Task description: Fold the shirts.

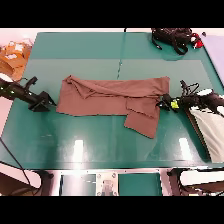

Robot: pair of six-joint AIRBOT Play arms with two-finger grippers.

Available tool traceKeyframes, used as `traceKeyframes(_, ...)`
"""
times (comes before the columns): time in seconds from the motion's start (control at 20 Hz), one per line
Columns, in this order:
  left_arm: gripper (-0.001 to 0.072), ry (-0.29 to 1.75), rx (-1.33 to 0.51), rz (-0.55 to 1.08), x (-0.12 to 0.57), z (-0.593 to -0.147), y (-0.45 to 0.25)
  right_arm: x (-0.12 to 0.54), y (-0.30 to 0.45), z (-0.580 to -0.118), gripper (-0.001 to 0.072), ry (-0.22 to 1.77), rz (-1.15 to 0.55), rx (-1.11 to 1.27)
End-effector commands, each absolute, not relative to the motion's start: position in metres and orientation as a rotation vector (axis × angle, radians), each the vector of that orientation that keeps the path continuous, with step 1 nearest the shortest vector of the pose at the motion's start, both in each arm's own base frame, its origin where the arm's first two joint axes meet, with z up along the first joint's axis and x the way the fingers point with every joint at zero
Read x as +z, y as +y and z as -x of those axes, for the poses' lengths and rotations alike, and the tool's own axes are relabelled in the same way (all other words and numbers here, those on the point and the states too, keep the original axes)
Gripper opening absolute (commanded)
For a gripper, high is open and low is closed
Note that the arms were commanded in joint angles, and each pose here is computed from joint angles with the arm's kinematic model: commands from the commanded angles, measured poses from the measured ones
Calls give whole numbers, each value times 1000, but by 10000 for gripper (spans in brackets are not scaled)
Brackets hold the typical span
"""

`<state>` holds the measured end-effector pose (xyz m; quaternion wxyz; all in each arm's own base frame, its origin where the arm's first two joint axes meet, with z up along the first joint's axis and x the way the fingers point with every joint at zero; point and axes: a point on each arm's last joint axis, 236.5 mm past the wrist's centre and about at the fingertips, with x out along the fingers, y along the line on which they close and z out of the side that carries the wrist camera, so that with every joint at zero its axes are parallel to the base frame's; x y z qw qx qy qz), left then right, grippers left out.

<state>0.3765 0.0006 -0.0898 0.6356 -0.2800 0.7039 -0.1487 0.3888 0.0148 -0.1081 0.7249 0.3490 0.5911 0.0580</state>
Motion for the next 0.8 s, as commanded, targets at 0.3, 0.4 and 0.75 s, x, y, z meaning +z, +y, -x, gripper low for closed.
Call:
traceKeyframes(0.3,24,1696,-614,530,-93,-344,-73,-95,18,-392,21,1286,-774,150)
traceKeyframes(0.4,24,1709,-666,514,-71,-343,-74,-63,20,-400,20,1239,-746,192)
traceKeyframes(0.75,24,1121,-794,312,157,-401,-95,198,23,-412,20,822,-563,337)
